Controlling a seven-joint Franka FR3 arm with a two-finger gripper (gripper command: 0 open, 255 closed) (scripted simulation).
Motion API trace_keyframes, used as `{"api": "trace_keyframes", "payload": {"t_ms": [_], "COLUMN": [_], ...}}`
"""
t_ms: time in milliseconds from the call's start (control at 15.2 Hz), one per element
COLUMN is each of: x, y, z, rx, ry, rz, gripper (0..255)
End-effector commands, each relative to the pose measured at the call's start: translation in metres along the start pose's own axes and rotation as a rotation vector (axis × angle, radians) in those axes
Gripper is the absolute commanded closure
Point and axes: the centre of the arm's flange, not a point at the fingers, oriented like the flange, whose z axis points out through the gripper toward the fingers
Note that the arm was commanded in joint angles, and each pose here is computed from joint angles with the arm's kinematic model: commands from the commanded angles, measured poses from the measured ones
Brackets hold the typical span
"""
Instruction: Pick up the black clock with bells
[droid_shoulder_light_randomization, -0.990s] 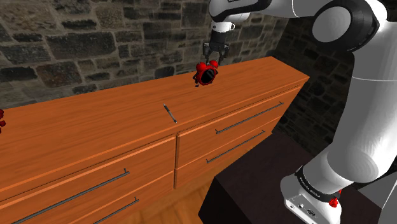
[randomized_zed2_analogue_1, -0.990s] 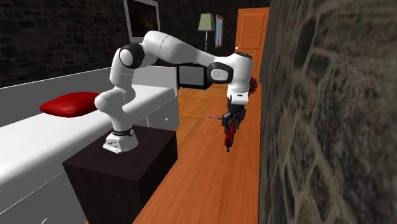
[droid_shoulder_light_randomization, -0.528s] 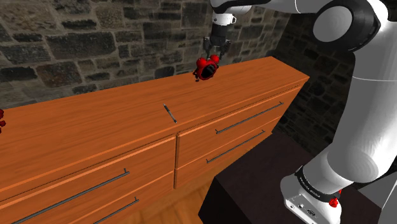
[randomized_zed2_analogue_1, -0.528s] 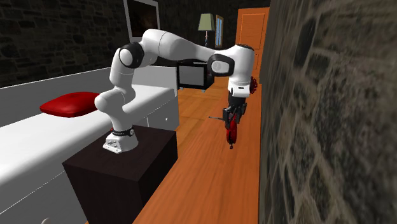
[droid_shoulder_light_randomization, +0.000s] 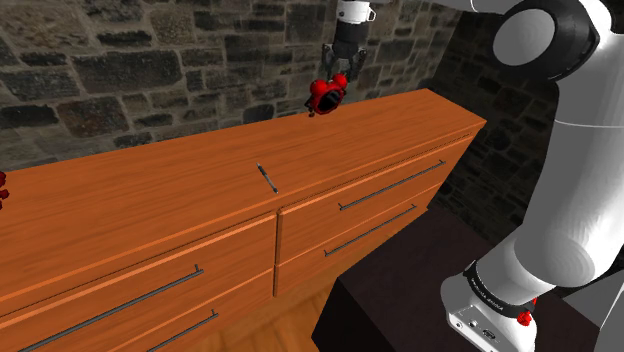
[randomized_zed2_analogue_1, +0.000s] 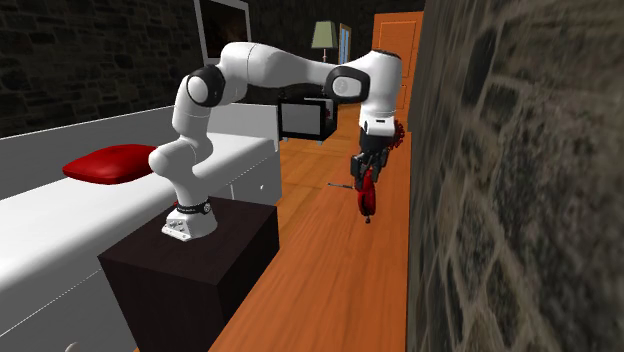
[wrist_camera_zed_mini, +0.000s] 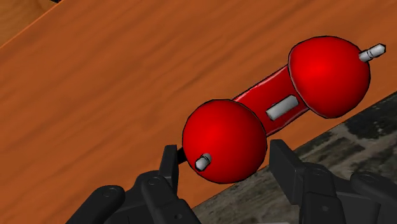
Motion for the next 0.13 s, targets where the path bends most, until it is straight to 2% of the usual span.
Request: {"api": "trace_keyframes", "payload": {"t_ms": [0,66], "x": [-0.0004,-0.0003], "y": [0.0005,0.0004], "z": [-0.007,-0.007], "rx": [0.0,0.0], "ry": [0.0,0.0], "rz": [0.0,0.0], "gripper": [255,255]}}
